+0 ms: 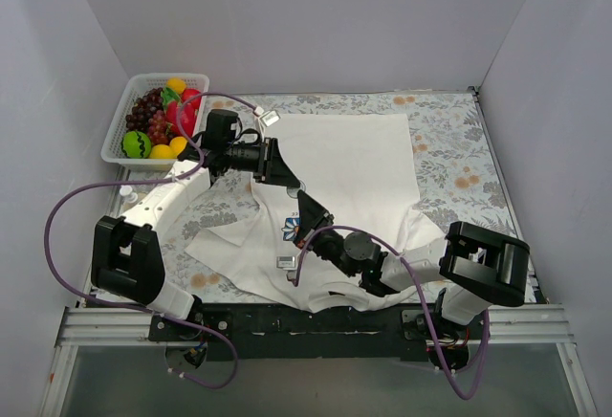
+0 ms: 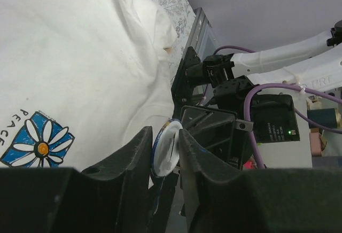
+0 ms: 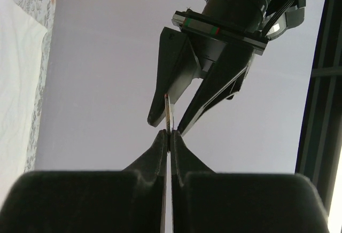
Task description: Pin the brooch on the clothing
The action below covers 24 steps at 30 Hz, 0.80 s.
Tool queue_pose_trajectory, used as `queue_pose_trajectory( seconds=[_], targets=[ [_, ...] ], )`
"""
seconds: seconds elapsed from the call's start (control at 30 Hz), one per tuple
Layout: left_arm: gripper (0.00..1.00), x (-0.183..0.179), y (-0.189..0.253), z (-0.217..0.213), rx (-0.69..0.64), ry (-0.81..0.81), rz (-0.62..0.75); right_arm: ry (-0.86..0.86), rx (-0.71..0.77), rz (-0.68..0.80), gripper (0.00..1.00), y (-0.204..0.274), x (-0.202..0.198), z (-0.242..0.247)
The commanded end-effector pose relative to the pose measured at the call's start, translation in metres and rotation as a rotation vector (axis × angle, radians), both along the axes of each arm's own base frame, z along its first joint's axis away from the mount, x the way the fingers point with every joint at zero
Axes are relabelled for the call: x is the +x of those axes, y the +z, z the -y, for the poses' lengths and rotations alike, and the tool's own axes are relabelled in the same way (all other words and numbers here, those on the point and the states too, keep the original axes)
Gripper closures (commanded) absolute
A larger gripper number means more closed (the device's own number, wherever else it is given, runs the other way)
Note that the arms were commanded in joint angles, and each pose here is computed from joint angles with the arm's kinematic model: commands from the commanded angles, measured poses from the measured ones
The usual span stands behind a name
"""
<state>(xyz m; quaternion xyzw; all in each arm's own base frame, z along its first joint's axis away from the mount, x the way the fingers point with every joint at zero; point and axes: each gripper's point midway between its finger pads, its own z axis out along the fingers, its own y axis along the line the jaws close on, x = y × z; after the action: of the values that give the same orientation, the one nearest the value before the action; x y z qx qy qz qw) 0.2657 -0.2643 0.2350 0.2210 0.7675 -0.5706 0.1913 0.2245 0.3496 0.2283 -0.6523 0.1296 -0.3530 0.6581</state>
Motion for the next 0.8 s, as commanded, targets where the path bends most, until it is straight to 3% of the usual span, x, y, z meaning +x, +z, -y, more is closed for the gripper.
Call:
queue_pose_trajectory(
  seconds=[0.0, 0.03, 0.13, 0.47, 0.67, 0.77],
  targets=[
    [0.79, -0.009, 0.012, 0.001, -0.038, -0.051, 0.028, -0.014, 0.534, 0.190, 0.99, 0.117, -0.013, 0.049],
    [0.89, -0.010, 0.012, 0.001, -0.041, -0.056, 0.028, -0.016, 0.536, 0.191, 0.99, 0.118, -0.013, 0.049],
    [1.00, -0.011, 0.014, 0.001, -0.045, -0.058, 0.032, -0.026, 0.544, 0.197, 0.99, 0.119, -0.011, 0.051],
    [1.00, -0.001, 0.028, 0.000, -0.042, 0.006, 0.096, -0.038, 0.627, 0.190, 0.99, 0.129, -0.008, 0.059],
    [1.00, 0.012, 0.036, -0.001, -0.032, 0.099, 0.143, -0.026, 0.809, 0.080, 0.58, 0.144, -0.003, 0.077],
    [1.00, 0.016, 0.039, -0.002, -0.033, 0.132, 0.162, -0.026, 0.889, -0.045, 0.45, 0.150, 0.003, 0.086]
  ],
)
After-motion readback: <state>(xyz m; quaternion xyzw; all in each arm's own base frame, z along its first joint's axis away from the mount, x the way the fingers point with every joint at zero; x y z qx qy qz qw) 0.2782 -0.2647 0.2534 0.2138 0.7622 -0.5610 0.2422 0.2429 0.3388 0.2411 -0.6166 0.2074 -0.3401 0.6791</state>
